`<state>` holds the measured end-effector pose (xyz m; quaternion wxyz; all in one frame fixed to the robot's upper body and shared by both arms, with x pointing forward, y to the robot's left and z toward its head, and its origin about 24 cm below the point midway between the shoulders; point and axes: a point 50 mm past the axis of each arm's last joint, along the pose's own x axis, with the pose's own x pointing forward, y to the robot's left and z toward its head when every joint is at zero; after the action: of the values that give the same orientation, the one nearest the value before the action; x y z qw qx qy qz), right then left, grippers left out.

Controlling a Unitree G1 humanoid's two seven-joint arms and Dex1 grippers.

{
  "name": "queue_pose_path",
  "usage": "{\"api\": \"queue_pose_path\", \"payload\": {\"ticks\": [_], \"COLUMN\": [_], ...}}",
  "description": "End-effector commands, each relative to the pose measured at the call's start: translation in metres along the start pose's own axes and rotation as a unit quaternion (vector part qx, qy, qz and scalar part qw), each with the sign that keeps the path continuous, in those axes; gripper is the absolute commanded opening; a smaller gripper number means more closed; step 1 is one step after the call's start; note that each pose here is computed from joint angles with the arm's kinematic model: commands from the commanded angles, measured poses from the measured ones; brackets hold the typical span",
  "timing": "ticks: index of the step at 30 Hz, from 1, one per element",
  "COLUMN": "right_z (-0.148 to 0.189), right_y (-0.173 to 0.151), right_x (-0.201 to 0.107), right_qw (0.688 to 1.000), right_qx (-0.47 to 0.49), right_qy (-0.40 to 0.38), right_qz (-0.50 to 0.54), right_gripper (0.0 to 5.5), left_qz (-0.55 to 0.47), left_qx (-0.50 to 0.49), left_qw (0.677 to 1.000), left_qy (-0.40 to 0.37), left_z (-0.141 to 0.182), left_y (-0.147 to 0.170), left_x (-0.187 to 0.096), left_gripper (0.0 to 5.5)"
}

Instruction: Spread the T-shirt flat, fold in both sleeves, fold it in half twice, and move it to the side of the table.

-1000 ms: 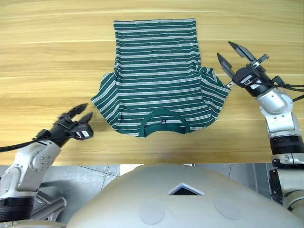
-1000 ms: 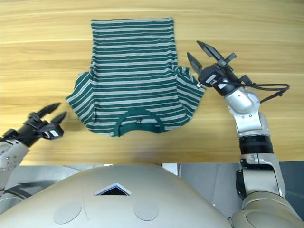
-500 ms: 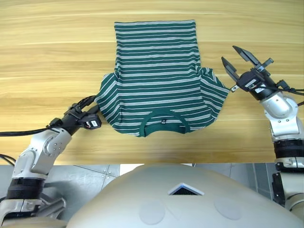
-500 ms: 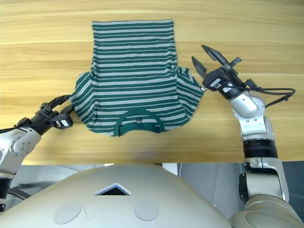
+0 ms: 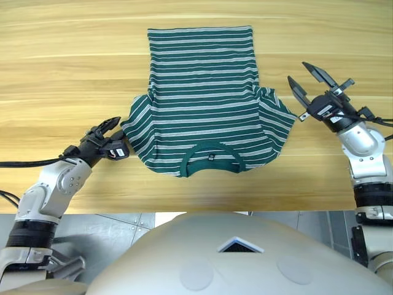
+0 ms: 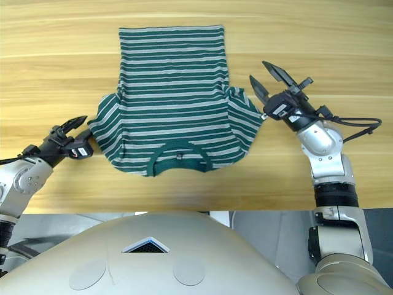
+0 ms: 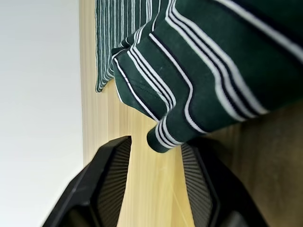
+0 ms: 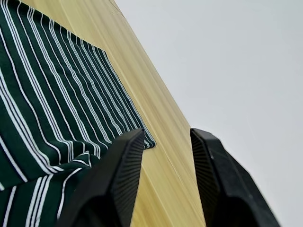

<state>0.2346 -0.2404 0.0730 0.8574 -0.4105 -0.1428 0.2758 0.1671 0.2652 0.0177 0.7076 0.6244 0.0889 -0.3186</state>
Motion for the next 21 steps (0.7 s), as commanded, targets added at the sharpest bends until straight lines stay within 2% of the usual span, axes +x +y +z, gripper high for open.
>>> {"api": "queue_pose_path", "payload": {"ticks": [1,11,16,21], "right_z": [0.0,0.001,0.001,0.001], "right_y": [-0.002,-0.002,-0.003,-0.003], "right_x": [-0.001,-0.004,-0.004,-0.006], "right_qw": [1.0,1.0,1.0,1.0], "right_qx": [0.004,0.007,0.007,0.007], "right_qy": [-0.004,-0.004,-0.004,-0.003], "right_qz": [-0.012,-0.014,-0.016,-0.017], "right_gripper": [1.78,1.78,1.78,1.78], "left_qz": [-0.075,-0.099,-0.103,-0.094], "left_qx": [-0.009,-0.007,-0.009,-0.014], "left_qw": [0.997,0.995,0.994,0.995], "left_qy": [0.004,-0.032,-0.028,-0.02], "left_z": [0.0,0.012,0.01,0.008], "left_y": [-0.027,-0.034,-0.035,-0.033], "left_x": [0.0,0.001,0.0,-0.001], "left_gripper": [1.94,1.94,1.14,0.7]}}
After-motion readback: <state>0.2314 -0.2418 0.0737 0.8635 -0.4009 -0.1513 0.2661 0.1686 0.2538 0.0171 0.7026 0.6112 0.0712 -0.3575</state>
